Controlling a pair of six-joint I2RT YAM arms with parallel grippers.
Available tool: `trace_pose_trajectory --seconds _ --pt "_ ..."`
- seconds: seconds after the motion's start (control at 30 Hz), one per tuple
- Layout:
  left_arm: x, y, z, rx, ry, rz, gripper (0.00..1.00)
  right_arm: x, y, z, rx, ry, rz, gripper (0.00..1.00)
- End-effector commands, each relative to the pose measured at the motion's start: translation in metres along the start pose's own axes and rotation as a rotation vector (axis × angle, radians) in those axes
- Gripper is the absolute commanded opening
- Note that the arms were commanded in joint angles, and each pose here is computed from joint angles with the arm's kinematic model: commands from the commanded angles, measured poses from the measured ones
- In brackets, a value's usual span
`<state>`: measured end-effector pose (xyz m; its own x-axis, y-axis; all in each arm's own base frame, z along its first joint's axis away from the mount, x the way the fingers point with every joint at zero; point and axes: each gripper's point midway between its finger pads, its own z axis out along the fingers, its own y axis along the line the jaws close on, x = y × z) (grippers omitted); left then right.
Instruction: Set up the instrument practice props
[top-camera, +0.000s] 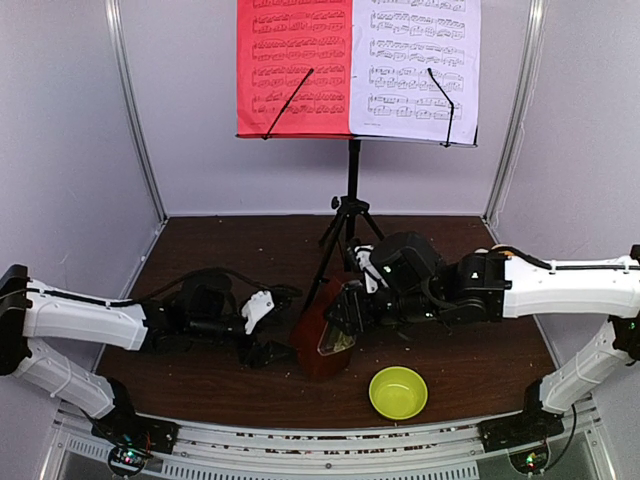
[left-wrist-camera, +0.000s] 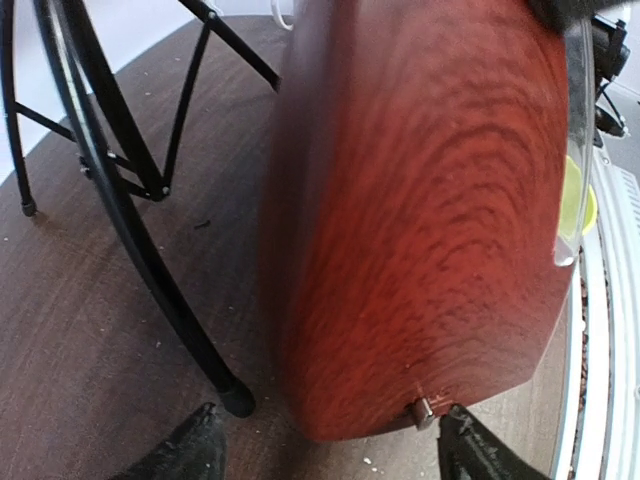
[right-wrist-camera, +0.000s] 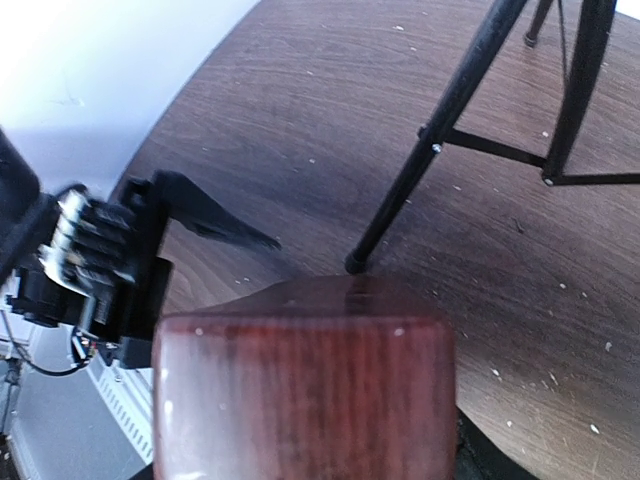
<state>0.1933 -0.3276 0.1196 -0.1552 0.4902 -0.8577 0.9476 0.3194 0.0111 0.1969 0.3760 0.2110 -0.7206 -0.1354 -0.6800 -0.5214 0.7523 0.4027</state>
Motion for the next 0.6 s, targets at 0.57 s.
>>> trace_pose_trajectory --seconds 0.57 --pt "-0.022 0.05 -0.066 -0.326 -0.143 -0.182 0.82 -0.018 -0.002 0.028 0.422 -0.108 0.098 0.11"
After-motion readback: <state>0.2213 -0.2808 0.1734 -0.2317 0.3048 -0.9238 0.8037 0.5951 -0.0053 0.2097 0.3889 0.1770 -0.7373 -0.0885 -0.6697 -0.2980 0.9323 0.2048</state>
